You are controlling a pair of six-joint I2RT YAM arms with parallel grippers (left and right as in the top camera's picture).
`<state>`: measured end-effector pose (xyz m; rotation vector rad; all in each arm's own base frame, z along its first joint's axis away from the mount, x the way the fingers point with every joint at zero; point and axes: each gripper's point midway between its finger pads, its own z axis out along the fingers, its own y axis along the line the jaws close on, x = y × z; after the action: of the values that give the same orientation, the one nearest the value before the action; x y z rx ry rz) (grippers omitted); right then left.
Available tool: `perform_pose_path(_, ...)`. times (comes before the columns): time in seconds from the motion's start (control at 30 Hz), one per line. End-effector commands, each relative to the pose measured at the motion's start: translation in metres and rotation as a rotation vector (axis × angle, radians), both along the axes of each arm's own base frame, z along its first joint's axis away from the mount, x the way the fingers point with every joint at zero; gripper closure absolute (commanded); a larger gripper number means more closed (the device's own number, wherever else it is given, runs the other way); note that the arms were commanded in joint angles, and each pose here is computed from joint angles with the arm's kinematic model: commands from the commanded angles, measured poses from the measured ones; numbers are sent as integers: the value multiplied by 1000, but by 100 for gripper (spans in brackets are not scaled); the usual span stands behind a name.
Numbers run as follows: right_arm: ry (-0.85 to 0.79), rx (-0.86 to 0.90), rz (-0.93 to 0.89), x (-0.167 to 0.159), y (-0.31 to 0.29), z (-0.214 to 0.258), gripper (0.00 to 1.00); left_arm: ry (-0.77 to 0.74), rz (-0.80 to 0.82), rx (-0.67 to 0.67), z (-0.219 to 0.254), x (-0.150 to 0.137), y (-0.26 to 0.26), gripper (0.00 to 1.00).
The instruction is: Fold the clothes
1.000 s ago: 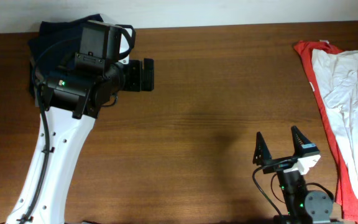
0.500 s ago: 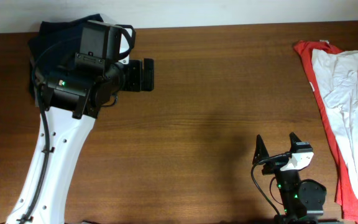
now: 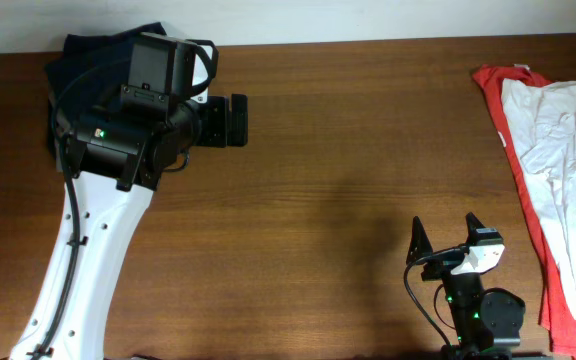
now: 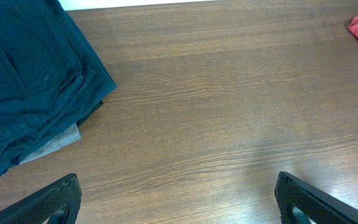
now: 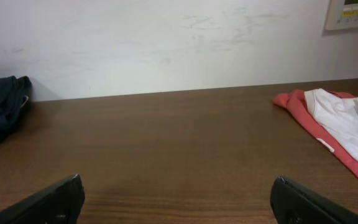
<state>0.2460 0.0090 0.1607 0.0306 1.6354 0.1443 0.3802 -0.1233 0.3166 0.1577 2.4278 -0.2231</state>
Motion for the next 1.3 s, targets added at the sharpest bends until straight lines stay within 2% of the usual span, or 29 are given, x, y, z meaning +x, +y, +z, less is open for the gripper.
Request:
perform_pose_path(0.0,4,3,-23,0,-4,-2,1,4,-1,-11,0,-2,-2,1)
perform_pose_path(0.13,4,3,-23,0,-4,-2,1,40,0,1,-3,-13,2,1)
perform_pose_path(0.27,4,3,-23,0,-4,-2,1,71,26,42,-31,-46,21,1)
perform_pose_path(0.4,4,3,-23,0,-4,-2,1,-47,55,3,-67,-79,41,1)
perform_pose_path(0.6,4,3,-23,0,-4,-2,1,-409,58,-114,-87,-131,56,1)
perform_pose_path(0.73,4,3,-23,0,-4,-2,1,-469,83,-122,-96,-128,61,1)
perform_pose_path(0.93,4,3,-23,0,-4,-2,1,-696,164,-167,-109,-140,86,1)
perform_pose_path(1.17,4,3,-23,0,-4,-2,1,-898,234,-182,-120,-136,108,1)
perform_pose_path(1.27,4,3,-23,0,-4,-2,1,-894,243,-173,-127,-134,115,1)
